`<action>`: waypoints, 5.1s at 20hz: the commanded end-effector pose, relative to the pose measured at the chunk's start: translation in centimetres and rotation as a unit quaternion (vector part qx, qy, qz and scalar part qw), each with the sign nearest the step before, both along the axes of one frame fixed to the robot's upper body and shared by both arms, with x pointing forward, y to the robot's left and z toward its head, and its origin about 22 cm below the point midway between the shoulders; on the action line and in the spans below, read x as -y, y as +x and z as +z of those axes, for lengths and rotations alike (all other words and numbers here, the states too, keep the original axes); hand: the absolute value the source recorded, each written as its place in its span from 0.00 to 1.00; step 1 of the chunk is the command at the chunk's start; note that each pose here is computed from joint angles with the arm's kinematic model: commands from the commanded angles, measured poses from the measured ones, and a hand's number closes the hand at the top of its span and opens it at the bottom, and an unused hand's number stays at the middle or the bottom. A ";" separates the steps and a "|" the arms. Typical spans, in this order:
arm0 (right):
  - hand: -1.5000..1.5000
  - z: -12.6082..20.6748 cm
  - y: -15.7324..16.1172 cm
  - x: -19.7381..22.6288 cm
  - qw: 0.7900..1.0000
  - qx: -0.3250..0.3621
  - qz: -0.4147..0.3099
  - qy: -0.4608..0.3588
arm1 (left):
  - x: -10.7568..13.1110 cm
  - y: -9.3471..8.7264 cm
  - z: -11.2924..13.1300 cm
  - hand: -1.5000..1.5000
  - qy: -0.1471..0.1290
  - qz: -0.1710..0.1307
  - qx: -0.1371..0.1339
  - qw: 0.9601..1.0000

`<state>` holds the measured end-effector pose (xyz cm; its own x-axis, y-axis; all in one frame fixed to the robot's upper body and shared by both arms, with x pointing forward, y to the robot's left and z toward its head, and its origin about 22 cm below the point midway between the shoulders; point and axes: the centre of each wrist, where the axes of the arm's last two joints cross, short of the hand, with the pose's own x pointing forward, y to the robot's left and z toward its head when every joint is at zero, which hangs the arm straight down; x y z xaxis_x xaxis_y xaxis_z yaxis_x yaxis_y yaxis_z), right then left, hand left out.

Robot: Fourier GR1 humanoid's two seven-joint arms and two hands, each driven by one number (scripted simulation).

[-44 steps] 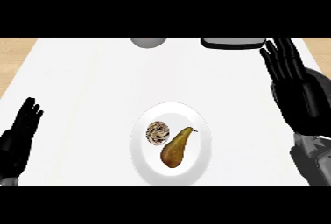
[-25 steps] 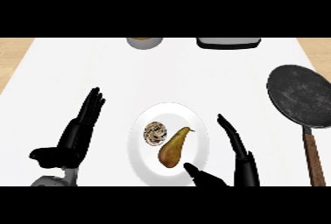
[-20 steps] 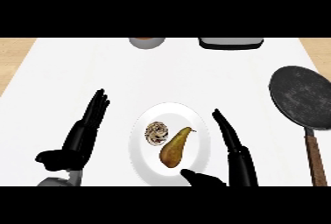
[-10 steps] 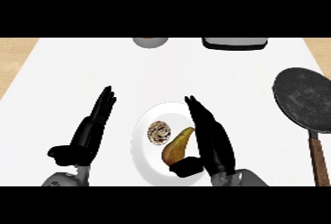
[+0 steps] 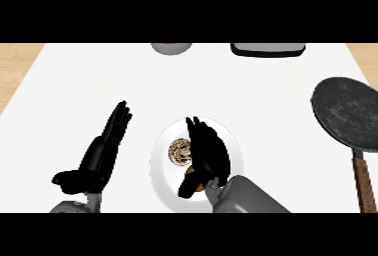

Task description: Pick the cupcake from the plate and place it in the pan

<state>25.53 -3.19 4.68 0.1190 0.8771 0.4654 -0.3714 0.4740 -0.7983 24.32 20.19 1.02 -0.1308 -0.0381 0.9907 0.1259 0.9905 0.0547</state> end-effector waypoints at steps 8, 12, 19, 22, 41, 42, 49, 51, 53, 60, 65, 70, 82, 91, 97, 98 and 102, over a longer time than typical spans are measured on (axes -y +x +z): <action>0.00 -2.3 -1.6 -2.5 0.999 -0.021 -0.024 -0.012 | 0.1 -0.1 0.6 0.50 -0.005 -0.007 0.002 1.000; 0.00 -2.4 1.1 -0.1 1.000 -0.011 -0.025 0.005 | 0.1 -0.2 0.9 0.50 -0.011 0.001 -0.007 1.000; 0.00 -4.6 1.7 -0.3 0.999 -0.019 -0.041 0.007 | -0.4 0.1 1.7 0.50 -0.006 0.007 -0.002 1.000; 0.00 -4.0 2.7 -0.8 0.999 -0.030 -0.040 0.009 | -1.0 -2.1 -1.2 0.50 -0.014 -0.004 -0.004 1.000; 1.00 -8.1 4.2 -0.5 0.997 0.012 0.018 -0.078 | -0.8 2.9 -0.1 0.50 -0.005 0.002 0.004 1.000; 1.00 -7.5 3.6 -0.8 0.996 0.034 0.012 -0.079 | -1.6 -0.3 0.3 0.50 -0.005 0.002 0.001 1.000; 1.00 -2.6 13.8 9.7 0.961 0.029 -0.260 -0.089 | -0.7 1.0 0.6 0.50 -0.004 0.003 0.010 1.000; 1.00 -1.5 15.2 10.9 0.947 0.063 -0.293 -0.115 | -0.4 0.5 -0.1 0.50 -0.004 0.000 0.002 1.000; 1.00 0.2 15.9 9.5 0.936 0.103 -0.310 -0.129 | 0.4 -0.7 -1.2 0.50 -0.011 -0.008 -0.010 1.000; 1.00 4.2 17.2 8.6 0.889 0.244 -0.359 -0.143 | -1.0 -0.8 -0.4 0.50 0.004 0.011 -0.010 1.000; 1.00 5.0 17.4 10.2 0.867 0.274 -0.403 -0.101 | 0.9 0.3 -1.4 0.50 -0.003 0.013 -0.008 1.000; 1.00 3.7 17.4 15.7 0.834 0.293 -0.464 -0.065 | -0.2 0.3 -1.8 0.50 -0.001 0.015 -0.003 1.000; 1.00 -0.5 13.4 30.7 0.761 0.345 -0.518 -0.181 | -1.2 -0.7 -1.0 0.50 -0.003 0.007 -0.004 1.000; 1.00 -1.2 11.5 36.7 0.700 0.408 -0.560 -0.175 | -1.1 1.8 1.6 0.50 -0.001 -0.005 0.008 1.000; 1.00 -0.4 9.6 41.0 0.696 0.411 -0.563 -0.173 | -0.4 1.1 0.8 0.50 -0.002 -0.013 0.004 1.000; 1.00 -0.7 10.8 39.0 0.743 0.299 -0.586 -0.123 | 0.5 1.2 0.3 0.50 -0.007 -0.004 0.005 1.000; 0.00 -2.6 9.1 40.3 0.803 0.169 -0.562 -0.109 | 1.0 0.8 0.5 0.50 -0.013 -0.010 0.009 1.000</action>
